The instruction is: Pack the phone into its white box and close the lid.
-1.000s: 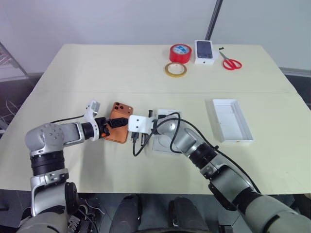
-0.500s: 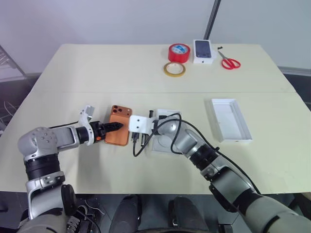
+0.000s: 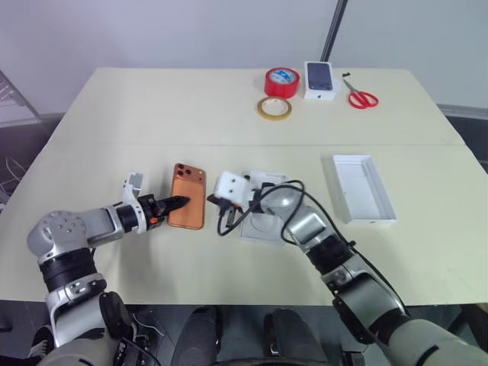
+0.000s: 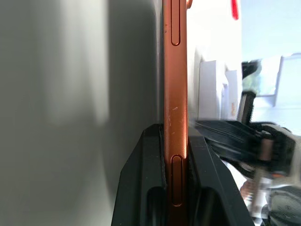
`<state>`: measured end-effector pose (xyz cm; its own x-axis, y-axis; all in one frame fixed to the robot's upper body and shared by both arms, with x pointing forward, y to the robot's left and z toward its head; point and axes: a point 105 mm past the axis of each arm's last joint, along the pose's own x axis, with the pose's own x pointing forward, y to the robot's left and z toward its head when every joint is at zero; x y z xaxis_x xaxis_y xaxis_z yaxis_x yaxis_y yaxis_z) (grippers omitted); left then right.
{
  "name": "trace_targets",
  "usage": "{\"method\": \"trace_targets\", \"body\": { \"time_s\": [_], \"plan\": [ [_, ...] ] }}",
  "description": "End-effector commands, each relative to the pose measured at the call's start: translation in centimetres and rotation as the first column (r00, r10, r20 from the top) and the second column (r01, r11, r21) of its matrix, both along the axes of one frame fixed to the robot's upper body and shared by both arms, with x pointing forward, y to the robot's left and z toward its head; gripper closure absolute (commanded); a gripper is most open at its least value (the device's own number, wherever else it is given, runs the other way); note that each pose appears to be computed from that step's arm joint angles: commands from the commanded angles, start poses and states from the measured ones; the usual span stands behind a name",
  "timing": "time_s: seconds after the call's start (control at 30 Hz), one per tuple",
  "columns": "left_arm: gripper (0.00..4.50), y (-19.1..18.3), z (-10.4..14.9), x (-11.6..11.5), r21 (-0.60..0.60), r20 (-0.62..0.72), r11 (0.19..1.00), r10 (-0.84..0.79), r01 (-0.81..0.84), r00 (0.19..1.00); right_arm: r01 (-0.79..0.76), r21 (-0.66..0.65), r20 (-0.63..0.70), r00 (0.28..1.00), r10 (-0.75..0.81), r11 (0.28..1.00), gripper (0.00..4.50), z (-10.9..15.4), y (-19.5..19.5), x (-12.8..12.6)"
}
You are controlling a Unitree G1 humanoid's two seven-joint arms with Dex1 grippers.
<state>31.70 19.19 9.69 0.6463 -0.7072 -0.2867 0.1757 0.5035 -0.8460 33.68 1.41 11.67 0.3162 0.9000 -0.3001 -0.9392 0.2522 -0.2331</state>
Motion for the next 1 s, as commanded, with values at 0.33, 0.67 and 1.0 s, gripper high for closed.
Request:
{"method": "trace_targets", "body": {
  "time_s": [0.33, 0.67, 1.0],
  "plan": [
    [4.50, -1.5, 2.7, -0.1, -0.057, 0.206, 0.998, -0.023, 0.036, 0.978, -0.172, -0.054, 0.089, 0.980, 0.177, 0.984, 1.63, 0.5, -7.2, -6.5],
    [4.50, -2.2, 3.2, 0.5, -0.077, 0.213, 0.996, -0.030, 0.048, 0.977, -0.100, -0.127, 0.150, 0.982, 0.119, 0.987, 1.63, -1.9, -10.2, -7.3],
    [4.50, -2.5, 3.6, 1.0, -0.065, 0.211, 0.996, -0.039, 0.054, 0.977, -0.081, -0.158, 0.146, 0.984, 0.104, 0.984, 4.45, -3.5, -10.4, -7.2]
  ]
}}
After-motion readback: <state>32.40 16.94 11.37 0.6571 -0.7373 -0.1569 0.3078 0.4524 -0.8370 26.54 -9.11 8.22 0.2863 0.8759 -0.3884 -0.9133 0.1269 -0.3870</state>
